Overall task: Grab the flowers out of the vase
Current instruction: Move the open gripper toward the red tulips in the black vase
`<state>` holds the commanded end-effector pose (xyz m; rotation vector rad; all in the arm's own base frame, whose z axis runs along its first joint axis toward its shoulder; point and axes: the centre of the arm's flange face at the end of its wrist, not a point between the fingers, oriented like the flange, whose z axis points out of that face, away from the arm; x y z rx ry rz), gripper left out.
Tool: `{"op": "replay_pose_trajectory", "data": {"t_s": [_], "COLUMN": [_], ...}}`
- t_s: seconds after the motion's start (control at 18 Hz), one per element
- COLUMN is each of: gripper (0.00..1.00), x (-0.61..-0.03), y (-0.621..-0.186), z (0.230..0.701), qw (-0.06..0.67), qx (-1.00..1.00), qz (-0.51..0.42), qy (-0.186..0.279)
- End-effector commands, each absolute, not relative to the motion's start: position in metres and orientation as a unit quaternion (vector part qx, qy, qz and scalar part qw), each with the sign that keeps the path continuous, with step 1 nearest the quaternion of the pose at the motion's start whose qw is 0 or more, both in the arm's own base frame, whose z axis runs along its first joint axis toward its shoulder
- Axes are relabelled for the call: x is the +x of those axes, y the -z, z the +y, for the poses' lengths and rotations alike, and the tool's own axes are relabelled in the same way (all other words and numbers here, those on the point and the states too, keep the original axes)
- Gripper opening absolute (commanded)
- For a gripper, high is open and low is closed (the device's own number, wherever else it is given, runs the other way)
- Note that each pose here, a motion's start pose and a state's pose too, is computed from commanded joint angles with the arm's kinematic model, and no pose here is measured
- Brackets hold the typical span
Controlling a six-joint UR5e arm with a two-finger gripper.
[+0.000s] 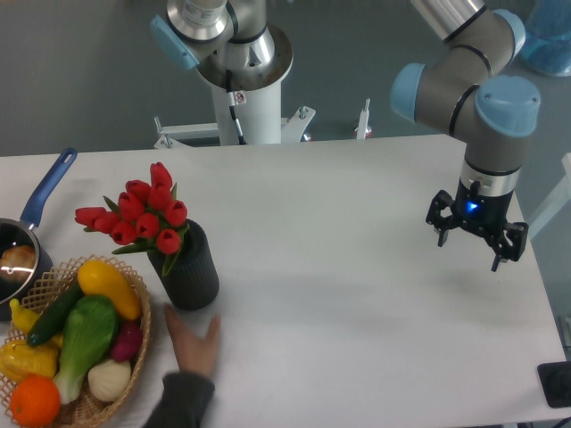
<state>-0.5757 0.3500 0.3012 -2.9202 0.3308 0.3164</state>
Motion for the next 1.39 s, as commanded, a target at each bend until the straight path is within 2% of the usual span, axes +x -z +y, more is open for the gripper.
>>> {"op": "replay_pose_trajectory", "data": {"t_s": [0.28,0.61,0.83,1.06,1.39], "gripper": [1.0,1.0,1.0,1.0,1.0], "x": [-0.571,-0.544,-0.513,-0.474,-0.416], "y": [-0.292,-0.24,-0.229,-0.231,-0.251], "z": [0.348,0.331,0.341,0.348,0.352], "qw": [0.091,0.134,0.235,0.339,0.423], "qx": [-0.985,-0.984,-0.961,-0.93,-0.893], "qz": [0.11,0.107,0.149,0.141,0.136], "qy": [-0.098,-0.041,-0.002,0.036,0.067]}}
